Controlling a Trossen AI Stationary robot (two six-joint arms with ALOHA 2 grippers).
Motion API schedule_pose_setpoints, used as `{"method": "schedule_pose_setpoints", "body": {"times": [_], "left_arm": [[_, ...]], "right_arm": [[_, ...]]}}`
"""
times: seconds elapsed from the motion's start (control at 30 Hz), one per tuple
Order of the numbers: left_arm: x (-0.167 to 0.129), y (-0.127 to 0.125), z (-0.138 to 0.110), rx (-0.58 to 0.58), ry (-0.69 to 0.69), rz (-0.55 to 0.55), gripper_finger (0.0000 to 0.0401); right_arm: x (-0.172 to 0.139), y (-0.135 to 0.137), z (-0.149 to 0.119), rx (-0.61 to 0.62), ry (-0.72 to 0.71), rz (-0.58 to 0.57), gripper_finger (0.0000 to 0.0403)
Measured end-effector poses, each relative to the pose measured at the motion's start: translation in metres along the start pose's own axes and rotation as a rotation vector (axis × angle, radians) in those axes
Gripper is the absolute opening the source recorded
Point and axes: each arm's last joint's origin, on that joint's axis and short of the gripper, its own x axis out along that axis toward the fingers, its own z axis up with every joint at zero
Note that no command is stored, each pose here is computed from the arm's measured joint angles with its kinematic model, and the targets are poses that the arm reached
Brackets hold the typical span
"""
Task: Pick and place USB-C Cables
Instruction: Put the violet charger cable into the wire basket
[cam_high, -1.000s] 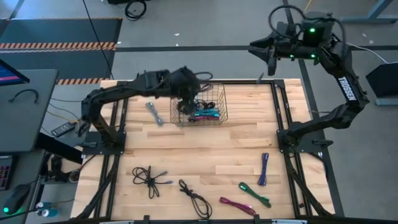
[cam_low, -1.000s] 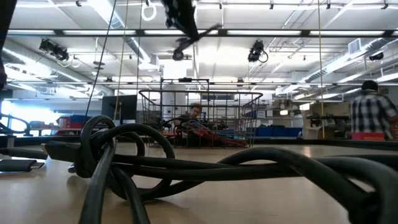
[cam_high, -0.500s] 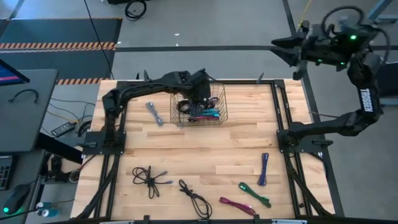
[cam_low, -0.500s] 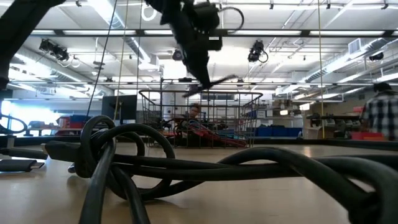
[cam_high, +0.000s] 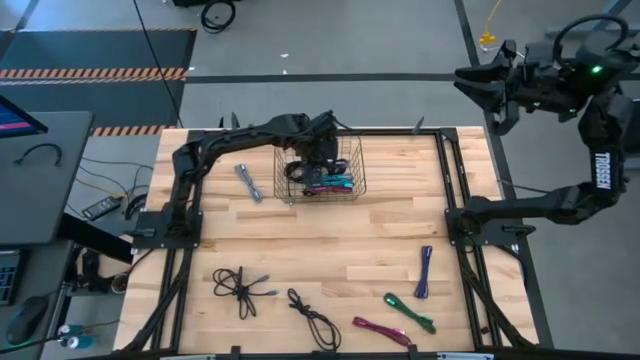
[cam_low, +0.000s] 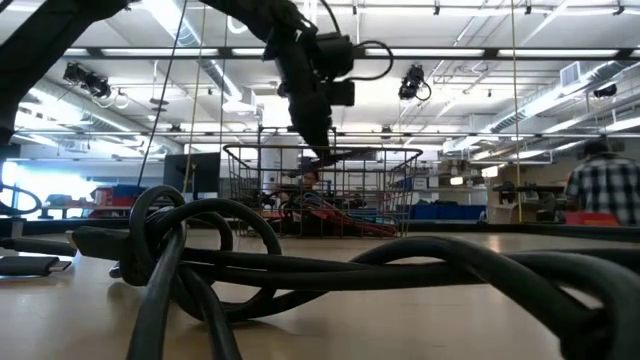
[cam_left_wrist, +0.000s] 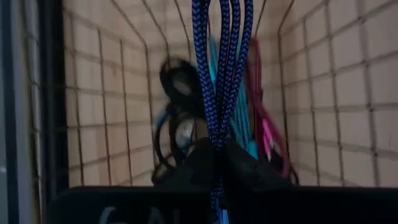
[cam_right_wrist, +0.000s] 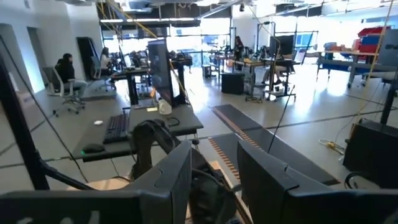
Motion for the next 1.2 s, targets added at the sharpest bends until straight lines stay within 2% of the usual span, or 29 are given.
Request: {"method": "schedule_pose_setpoints", "body": {"times": [0.3, 0.73, 1.2], "left_arm": [[0.02, 0.017, -0.008, -0.018, -0.01, -0.047, 0.0016], [0.067, 0.01, -0.013, -0.015, 0.058, -0.135, 0.0016], [0.07, 0.009, -0.013, -0.019, 0.057, -0.143, 0.0016]], "right_arm": [[-0.001, 0.002, -0.001, 0.026, 0.008, 0.041, 0.0135], [0.001, 0.001, -0.005, 0.046, 0.053, 0.04, 0.0135], [0.0, 0.001, -0.006, 0.04, 0.057, 0.04, 0.0135]]}}
